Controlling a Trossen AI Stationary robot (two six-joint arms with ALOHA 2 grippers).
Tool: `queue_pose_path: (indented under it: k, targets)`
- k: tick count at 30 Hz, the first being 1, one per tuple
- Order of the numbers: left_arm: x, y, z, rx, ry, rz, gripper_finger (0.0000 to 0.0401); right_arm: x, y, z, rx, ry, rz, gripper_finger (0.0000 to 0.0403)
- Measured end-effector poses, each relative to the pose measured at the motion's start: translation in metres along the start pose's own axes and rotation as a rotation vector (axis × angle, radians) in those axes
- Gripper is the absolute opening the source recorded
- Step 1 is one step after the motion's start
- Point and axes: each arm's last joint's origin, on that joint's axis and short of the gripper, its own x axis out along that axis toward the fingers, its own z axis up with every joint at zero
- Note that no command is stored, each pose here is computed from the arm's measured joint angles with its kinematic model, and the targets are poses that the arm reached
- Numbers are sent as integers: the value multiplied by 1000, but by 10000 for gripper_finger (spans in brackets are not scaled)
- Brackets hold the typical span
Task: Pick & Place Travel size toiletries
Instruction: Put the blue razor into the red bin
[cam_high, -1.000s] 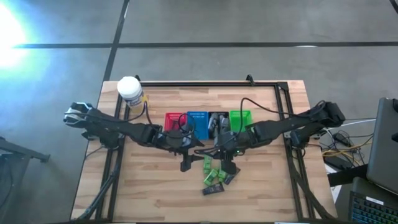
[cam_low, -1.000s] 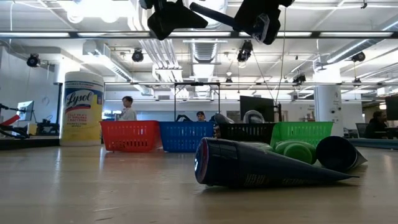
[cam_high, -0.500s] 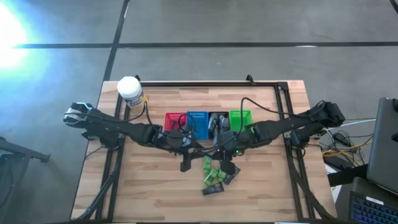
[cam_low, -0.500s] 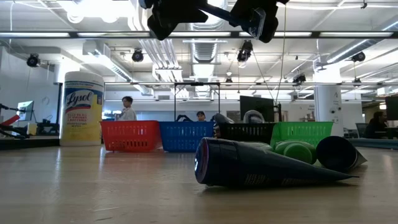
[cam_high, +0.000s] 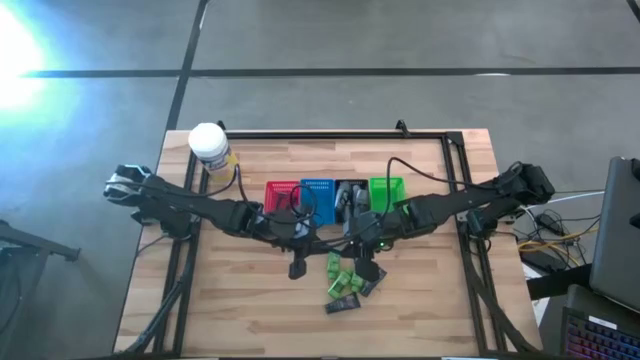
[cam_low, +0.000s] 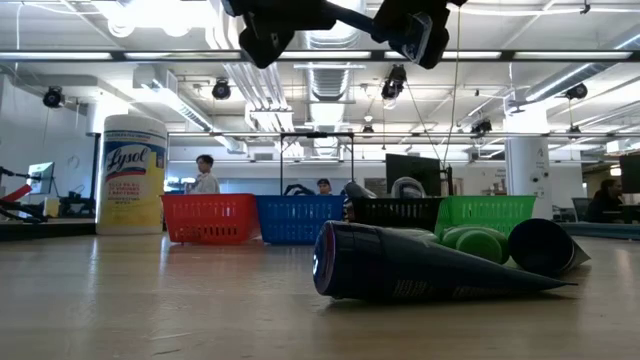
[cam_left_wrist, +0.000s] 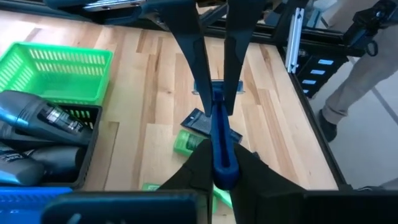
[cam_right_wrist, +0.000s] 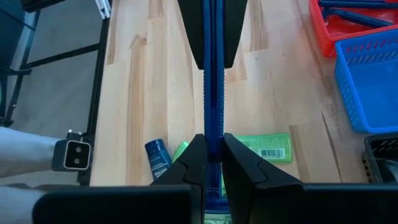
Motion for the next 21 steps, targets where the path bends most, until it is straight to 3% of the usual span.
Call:
queue_pose_path:
  k: [3,12,16,21]
  targets:
    - [0,0,1,0,-14,-2,35,0,0,0,1,5,9,23]
    - [0,0,4,-6,-49,4,156,0,0,0,2,6,3,23]
    - [0,-1,5,-7,-50,-6,159,0,-1,0,1,0,-12,23]
    - [0,-1,5,-10,-50,-6,126,0,-1,0,-2,-1,-14,23]
